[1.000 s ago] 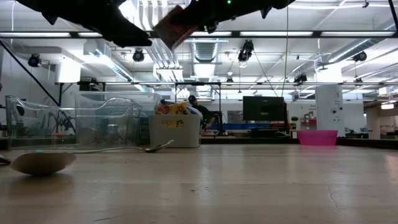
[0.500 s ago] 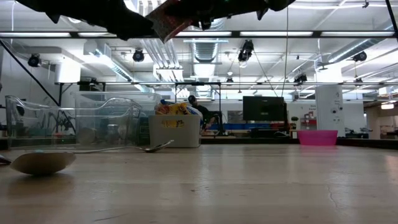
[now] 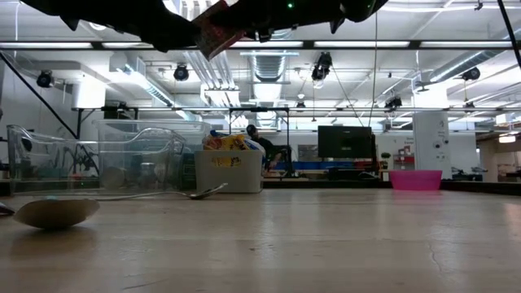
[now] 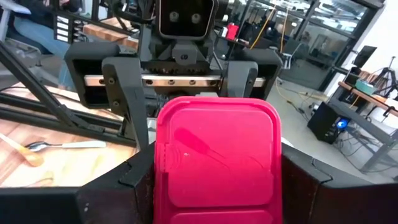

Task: Pick & Place Food Item
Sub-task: Put the red seasoning can into the white bin

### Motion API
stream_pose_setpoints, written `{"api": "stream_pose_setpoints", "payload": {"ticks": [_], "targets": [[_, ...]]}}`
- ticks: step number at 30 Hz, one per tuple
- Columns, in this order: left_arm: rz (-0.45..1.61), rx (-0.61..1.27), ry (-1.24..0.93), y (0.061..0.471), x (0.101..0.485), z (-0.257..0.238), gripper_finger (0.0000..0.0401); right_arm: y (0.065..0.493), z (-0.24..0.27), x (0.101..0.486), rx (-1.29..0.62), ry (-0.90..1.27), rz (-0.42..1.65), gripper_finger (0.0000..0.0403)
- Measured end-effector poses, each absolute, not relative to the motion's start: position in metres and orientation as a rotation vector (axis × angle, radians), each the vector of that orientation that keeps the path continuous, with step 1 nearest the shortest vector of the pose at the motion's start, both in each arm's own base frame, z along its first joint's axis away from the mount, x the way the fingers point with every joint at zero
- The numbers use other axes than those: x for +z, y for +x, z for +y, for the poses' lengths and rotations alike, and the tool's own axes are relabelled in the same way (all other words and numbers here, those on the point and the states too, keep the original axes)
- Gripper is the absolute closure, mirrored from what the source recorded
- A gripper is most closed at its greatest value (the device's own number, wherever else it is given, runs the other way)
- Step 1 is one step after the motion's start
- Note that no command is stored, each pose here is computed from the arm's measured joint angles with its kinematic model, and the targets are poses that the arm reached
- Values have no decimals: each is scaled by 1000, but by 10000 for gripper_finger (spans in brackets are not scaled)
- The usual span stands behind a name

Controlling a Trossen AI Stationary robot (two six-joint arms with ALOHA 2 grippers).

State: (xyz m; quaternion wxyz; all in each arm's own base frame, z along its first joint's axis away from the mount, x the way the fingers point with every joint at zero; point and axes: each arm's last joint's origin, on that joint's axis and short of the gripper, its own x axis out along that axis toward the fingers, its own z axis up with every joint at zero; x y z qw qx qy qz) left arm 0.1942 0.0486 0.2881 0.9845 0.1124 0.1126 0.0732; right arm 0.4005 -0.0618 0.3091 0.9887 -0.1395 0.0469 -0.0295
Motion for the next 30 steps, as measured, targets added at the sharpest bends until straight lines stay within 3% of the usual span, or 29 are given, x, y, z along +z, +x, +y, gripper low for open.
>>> {"api": "stream_pose_setpoints", "payload": {"ticks": [14, 24, 30], "targets": [[235, 138, 222, 194, 287, 48, 106, 402, -62, 306, -58, -278, 98, 184], [240, 138, 223, 194, 287, 48, 195, 402, -62, 306, -52, -277, 100, 184], [240, 138, 224, 194, 287, 48, 193, 402, -62, 306, -53, -277, 101, 184]]}}
